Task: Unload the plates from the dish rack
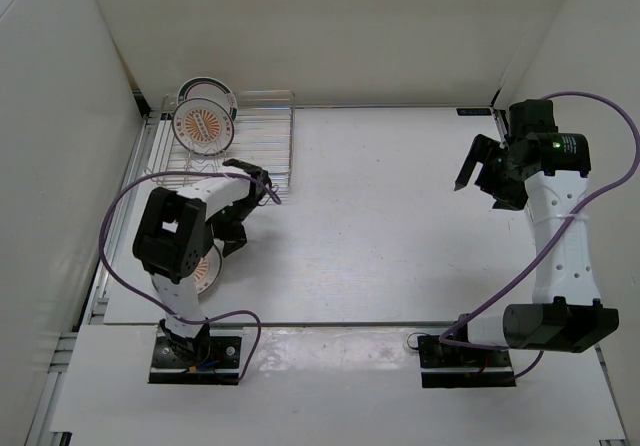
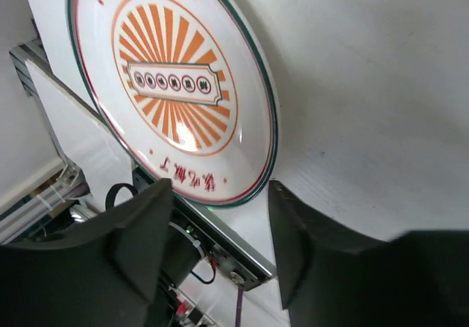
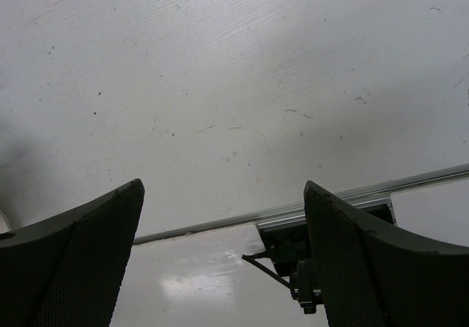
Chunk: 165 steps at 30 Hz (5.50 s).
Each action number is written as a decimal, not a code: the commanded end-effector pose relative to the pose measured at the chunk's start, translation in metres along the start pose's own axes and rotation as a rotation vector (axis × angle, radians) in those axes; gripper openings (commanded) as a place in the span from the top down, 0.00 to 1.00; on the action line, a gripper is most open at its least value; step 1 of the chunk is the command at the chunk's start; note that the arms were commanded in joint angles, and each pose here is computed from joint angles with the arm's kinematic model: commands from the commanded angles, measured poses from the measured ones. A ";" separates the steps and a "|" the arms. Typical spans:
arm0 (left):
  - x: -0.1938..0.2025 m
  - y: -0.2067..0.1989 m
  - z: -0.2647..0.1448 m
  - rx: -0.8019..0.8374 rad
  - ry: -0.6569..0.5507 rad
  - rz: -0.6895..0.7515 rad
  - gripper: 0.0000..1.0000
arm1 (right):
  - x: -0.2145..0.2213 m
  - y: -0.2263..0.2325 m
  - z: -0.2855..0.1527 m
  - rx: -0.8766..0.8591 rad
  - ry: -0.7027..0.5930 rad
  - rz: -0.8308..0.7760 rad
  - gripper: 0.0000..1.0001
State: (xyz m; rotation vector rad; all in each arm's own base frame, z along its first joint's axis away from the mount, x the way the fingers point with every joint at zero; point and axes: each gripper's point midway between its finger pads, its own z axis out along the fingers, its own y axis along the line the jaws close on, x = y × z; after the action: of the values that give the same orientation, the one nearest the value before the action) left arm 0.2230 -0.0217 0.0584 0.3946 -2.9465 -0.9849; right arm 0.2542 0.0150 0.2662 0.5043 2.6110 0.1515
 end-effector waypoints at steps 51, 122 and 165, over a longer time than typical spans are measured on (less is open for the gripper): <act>-0.398 0.067 -0.117 1.156 -0.301 -1.323 0.00 | 0.047 -0.019 -0.009 0.110 0.285 -0.021 0.09; -0.393 0.041 -0.098 1.374 -0.154 -1.259 0.47 | 0.053 -0.011 0.011 0.077 0.389 -0.014 0.09; -0.360 0.154 -0.275 1.793 -0.425 -1.205 1.00 | 0.062 -0.001 0.017 0.010 0.441 -0.018 0.09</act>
State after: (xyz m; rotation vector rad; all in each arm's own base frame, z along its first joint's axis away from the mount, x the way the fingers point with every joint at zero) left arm 0.5919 0.0370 0.2889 2.2789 -2.3541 1.9252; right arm 0.2725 0.0343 0.2292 0.4556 2.7954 0.2776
